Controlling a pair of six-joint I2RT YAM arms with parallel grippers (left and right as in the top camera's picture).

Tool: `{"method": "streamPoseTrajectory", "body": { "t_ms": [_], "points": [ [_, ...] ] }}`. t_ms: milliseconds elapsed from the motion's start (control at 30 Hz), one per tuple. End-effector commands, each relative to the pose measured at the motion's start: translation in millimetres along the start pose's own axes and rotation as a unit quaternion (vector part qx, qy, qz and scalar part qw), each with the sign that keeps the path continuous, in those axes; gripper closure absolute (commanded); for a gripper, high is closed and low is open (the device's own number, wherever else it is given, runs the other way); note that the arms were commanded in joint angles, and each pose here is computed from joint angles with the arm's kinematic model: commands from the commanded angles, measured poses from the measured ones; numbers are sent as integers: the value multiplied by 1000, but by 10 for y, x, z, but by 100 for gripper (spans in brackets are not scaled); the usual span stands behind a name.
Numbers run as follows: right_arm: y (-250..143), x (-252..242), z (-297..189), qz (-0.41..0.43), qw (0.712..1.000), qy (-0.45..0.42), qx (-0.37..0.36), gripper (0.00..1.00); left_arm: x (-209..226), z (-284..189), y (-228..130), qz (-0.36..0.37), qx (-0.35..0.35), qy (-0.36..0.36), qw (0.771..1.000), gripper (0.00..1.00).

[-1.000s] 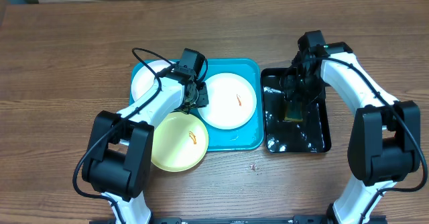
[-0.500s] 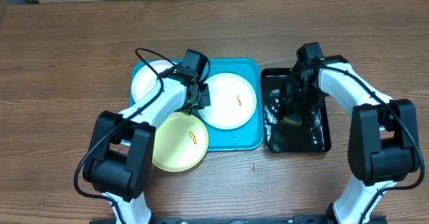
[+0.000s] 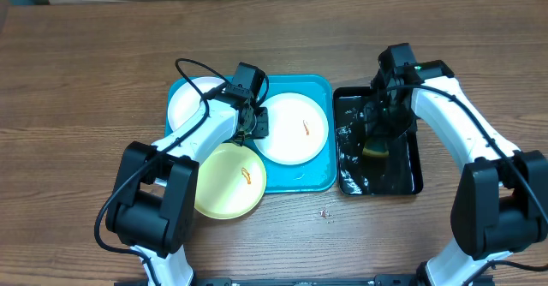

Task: Clean dirty plates on tray and stack at the side
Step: 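Reach the right gripper into the black tray and grasp the sponge, then scrub the held white plate with the sponge in the right gripper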

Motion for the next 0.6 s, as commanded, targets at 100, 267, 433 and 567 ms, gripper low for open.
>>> {"method": "streamPoseTrajectory", "body": {
  "t_ms": [100, 267, 433, 567],
  "points": [
    [88, 94, -277, 8, 999, 12, -36, 96, -2, 54, -24, 9, 3, 0, 1000, 0],
    [5, 72, -293, 31, 999, 6, -16, 96, -5, 54, -23, 10, 3, -1, 1000, 3],
    [-9, 130, -294, 40, 999, 36, -7, 96, -31, 53, -34, 10, 8, -13, 1000, 54],
    [0, 181, -296, 37, 998, 53, -8, 96, -62, 52, -45, 9, 13, -28, 999, 83]
  ]
}}
Point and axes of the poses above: each gripper's point midway between its finger pads, its own z axis out along the fingers, its own x axis along the line the jaws close on, y = z × x, the point moved 7 cm from there along -z, back along the fingers, and after that the axes turned 3 degrees about z, right-handed, at the moved point
